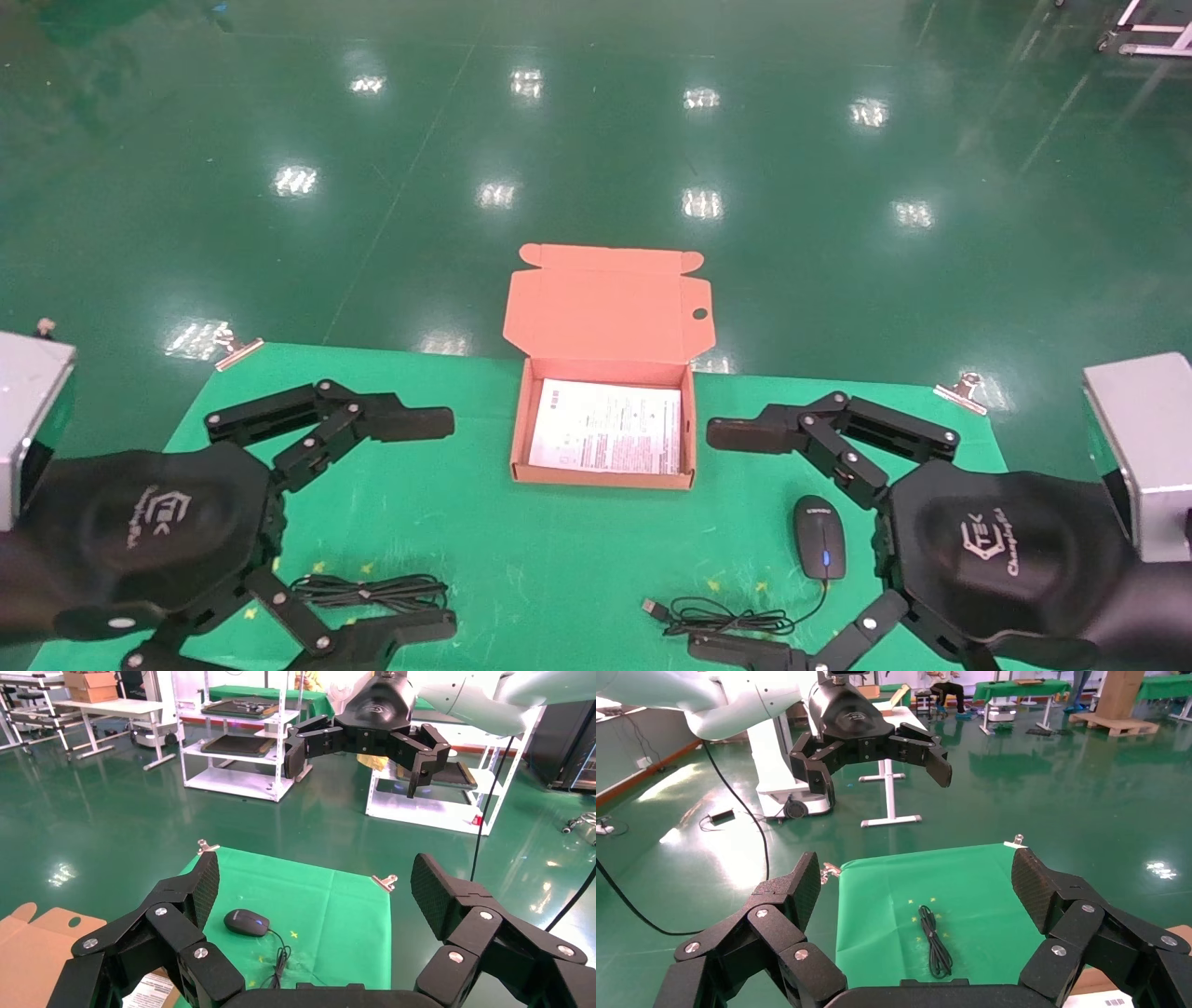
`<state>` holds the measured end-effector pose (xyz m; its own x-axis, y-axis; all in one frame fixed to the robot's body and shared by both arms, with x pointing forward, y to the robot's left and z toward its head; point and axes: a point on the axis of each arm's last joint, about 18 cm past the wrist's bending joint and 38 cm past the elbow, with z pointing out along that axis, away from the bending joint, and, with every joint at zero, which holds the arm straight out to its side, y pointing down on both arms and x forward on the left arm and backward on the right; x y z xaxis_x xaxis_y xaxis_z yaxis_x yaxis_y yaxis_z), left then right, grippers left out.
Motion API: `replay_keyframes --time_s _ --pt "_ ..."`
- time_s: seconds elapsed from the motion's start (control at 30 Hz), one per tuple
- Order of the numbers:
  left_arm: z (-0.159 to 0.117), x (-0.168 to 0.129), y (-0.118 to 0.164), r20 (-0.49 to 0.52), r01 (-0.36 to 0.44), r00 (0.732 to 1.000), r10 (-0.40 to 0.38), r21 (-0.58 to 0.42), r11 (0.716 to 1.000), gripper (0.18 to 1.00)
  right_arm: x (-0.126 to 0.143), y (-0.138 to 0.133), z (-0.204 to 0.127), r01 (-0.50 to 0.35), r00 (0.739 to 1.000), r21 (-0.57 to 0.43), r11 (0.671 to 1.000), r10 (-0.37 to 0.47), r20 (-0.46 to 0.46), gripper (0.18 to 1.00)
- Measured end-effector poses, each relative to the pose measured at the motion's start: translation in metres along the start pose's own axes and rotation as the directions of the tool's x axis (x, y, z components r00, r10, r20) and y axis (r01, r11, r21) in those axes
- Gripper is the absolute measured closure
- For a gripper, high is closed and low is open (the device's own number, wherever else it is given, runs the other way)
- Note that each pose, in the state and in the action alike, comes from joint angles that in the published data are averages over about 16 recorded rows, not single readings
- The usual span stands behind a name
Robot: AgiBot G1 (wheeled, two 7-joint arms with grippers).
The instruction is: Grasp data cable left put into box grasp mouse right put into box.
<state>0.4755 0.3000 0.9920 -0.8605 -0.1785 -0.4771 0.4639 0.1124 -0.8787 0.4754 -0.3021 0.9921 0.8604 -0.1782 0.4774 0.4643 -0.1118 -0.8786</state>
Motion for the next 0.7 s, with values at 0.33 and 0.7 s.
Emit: replay_keyframes --time_s 0.33,0.7 --pt "0.0 0.0 0.0 0.0 0.0 1.0 0.0 0.0 1.0 0.184 0.0 0.0 0.0 0.0 1.0 0.0 1.0 0.0 0.0 0.178" --pt "0.0008 -0.0014 0.0031 0.0 -0.003 1.0 0.003 -0.03 1.0 0.184 0.0014 0.0016 -0.0005 0.02 1.0 -0.03 0.999 -0.02 -0.005 0.178"
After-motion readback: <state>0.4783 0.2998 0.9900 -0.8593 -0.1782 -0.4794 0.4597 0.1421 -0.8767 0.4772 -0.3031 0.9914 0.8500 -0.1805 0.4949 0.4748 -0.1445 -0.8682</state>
